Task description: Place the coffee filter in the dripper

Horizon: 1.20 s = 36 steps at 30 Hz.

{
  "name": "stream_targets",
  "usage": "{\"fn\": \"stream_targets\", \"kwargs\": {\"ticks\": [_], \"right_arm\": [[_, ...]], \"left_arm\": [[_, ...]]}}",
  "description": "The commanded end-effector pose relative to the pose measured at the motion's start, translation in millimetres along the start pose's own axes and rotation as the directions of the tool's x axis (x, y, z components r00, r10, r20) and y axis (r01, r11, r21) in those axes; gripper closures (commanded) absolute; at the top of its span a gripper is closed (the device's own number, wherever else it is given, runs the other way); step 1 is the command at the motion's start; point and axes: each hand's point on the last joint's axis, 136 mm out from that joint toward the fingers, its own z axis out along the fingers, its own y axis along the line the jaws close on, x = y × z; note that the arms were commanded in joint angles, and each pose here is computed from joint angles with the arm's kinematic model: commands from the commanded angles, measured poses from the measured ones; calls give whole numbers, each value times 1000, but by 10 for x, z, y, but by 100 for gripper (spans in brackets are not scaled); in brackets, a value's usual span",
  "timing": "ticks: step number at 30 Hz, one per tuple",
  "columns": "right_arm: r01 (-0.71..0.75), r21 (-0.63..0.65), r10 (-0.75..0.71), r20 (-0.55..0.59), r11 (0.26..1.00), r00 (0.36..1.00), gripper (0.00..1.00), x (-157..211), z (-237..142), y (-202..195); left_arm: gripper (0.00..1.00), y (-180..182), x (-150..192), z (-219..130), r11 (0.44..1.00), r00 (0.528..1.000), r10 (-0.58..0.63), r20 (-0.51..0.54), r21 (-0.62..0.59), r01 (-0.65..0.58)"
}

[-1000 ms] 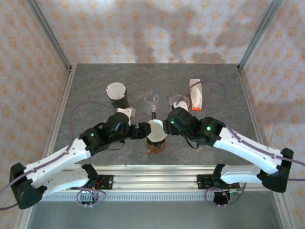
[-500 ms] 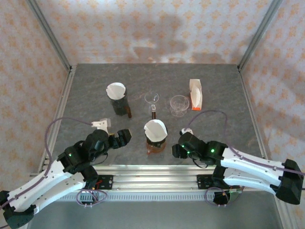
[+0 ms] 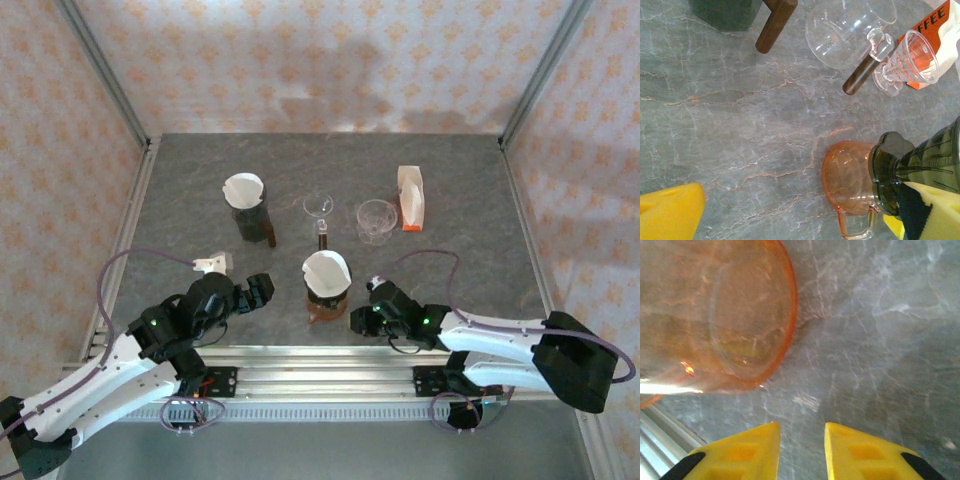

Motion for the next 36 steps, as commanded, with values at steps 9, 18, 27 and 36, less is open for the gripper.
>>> {"fn": "stream_targets", "kwargs": {"ticks": [9,18,27,36], "right_arm": [[-42,-164,55,77,986,995,77,-306,68,348],[-42,-177,57,80,983,995,79,-415,225,449],[-30,-173,47,95,984,994,81,-622,476,595],[-20,-173,37,99,985,994,81,-891,780,746]], "left_arm": [[0,21,-102,-43,1000,999,-4,35,-22,5],[0,55,-167,-137,1000,997,-24,68,-12,25],[1,212,-253,-295,997,992,-39,123,-55,46],[1,488,-284,-449,988,982,-58,178,-134,82]]}}
